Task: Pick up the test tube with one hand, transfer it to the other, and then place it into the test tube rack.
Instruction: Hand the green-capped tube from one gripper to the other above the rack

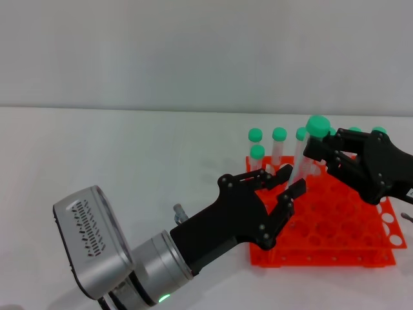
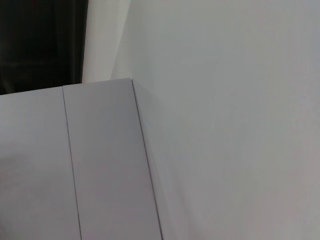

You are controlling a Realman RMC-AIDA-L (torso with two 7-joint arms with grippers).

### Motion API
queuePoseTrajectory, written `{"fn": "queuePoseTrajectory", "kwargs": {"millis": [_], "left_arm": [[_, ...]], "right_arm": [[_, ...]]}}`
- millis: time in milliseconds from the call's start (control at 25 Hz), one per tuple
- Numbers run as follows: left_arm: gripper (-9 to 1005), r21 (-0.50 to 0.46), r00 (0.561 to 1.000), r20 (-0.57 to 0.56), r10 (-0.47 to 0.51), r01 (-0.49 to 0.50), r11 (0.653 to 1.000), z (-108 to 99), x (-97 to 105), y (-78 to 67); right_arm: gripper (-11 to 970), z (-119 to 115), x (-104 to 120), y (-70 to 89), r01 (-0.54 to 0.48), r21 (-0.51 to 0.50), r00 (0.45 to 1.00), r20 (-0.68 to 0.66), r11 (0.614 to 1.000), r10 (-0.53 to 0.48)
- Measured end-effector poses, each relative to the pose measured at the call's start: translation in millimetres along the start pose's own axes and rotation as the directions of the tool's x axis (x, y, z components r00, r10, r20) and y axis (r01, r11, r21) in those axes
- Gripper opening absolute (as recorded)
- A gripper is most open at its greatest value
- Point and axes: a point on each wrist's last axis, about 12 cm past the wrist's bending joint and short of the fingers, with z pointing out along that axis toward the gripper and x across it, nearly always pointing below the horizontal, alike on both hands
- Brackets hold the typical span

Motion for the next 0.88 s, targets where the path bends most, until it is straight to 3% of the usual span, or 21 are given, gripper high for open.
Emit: {"fn": "queuePoseTrajectory", "kwargs": {"millis": [760,880], "left_arm": [[256,-0.053,1.000,0.006,-0.009,0.009,0.999,-4.7,0.2,3.9],[354,-0.065,1.000,0.003,-0.012,0.012,0.998,-8.0,1.2,3.9]], "right_arm": [[217,5.5,0.0,-0.4,0.002,-0.002,1.000,0.004,1.000,-0.002],[220,5.2,0.3,-1.5,0.003,0.011,1.000,0.006,1.000,-0.003]]}}
